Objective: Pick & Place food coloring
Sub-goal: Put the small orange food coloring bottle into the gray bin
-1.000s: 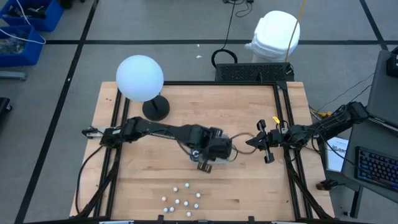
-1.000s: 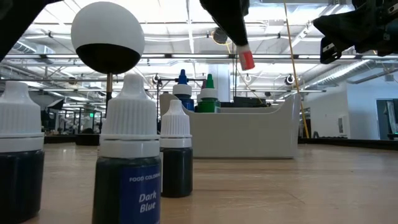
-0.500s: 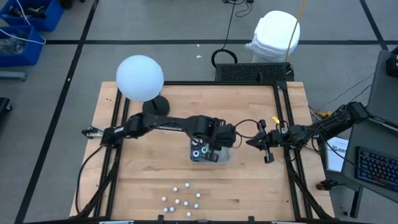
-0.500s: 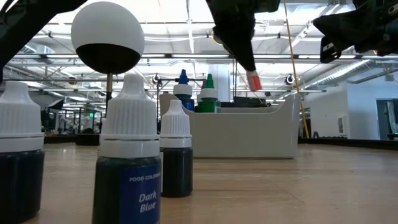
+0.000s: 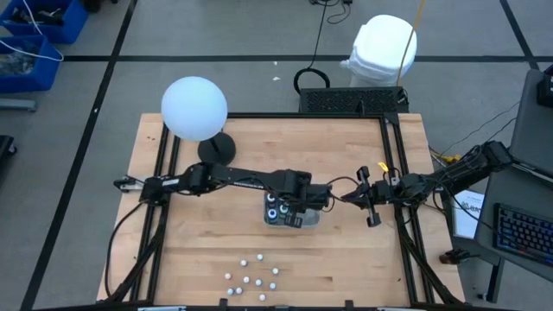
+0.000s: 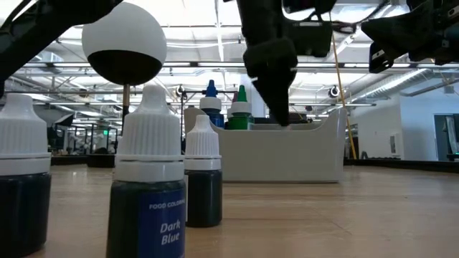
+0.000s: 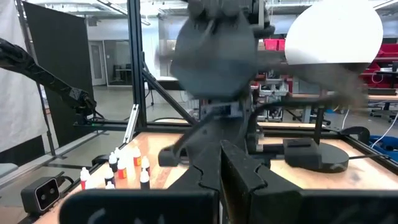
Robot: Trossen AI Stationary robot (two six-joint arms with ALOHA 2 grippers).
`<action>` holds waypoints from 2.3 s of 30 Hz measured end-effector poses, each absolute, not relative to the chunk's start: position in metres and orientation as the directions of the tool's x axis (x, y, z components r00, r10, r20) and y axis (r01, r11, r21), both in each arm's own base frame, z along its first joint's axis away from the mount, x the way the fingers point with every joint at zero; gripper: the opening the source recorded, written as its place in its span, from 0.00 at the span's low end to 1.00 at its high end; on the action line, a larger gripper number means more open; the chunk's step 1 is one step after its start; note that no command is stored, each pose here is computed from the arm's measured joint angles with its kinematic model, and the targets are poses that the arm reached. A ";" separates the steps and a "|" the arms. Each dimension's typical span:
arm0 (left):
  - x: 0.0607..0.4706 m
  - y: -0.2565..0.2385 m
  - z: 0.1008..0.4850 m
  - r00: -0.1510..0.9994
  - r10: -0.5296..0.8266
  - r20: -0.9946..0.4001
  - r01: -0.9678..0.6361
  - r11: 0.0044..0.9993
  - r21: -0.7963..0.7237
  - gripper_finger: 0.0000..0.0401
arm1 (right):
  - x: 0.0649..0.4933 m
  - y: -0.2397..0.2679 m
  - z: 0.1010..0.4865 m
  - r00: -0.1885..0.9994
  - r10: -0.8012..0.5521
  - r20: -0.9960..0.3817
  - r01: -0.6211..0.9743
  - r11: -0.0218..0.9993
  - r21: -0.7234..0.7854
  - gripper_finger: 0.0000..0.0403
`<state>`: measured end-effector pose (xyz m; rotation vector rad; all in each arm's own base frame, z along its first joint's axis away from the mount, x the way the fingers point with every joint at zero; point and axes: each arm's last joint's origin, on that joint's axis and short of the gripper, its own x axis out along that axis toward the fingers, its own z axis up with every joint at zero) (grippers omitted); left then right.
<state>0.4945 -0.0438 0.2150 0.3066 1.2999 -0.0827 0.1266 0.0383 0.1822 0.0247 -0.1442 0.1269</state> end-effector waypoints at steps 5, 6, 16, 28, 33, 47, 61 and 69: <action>0.491 -0.042 0.216 0.247 0.135 -0.959 0.204 0.961 0.188 0.16 | 0.127 0.038 0.182 0.982 0.125 0.144 -0.128 0.992 0.012 0.00; 0.491 -0.042 0.216 0.243 0.136 -0.960 0.198 0.962 0.186 0.16 | 0.127 0.038 0.182 0.982 0.125 0.143 -0.128 0.992 0.012 0.00; 0.489 -0.041 0.215 0.222 0.137 -0.965 0.182 0.967 0.179 0.16 | 0.127 0.038 0.182 0.982 0.125 0.143 -0.128 0.992 0.012 0.00; 0.485 -0.034 0.189 0.156 0.090 -0.984 0.180 0.977 0.118 0.17 | 0.127 0.038 0.182 0.982 0.125 0.143 -0.127 0.992 0.008 0.00; 0.483 -0.034 0.184 0.139 0.086 -0.986 0.170 0.979 0.110 0.16 | 0.127 0.038 0.182 0.982 0.125 0.143 -0.127 0.992 0.007 0.00; 0.488 -0.034 0.190 0.178 0.093 -0.980 0.171 0.978 0.123 0.35 | 0.127 0.038 0.182 0.981 0.125 0.146 -0.127 0.992 0.008 0.00; 0.469 -0.065 0.275 0.386 0.038 -0.922 0.206 0.970 0.127 0.52 | 0.127 0.038 0.182 0.982 0.125 0.143 -0.125 0.992 -0.007 0.00; 0.399 -0.128 0.354 0.425 -0.082 -0.902 0.242 0.970 0.025 0.52 | 0.127 0.038 0.182 0.982 0.127 0.140 -0.127 0.992 -0.008 0.00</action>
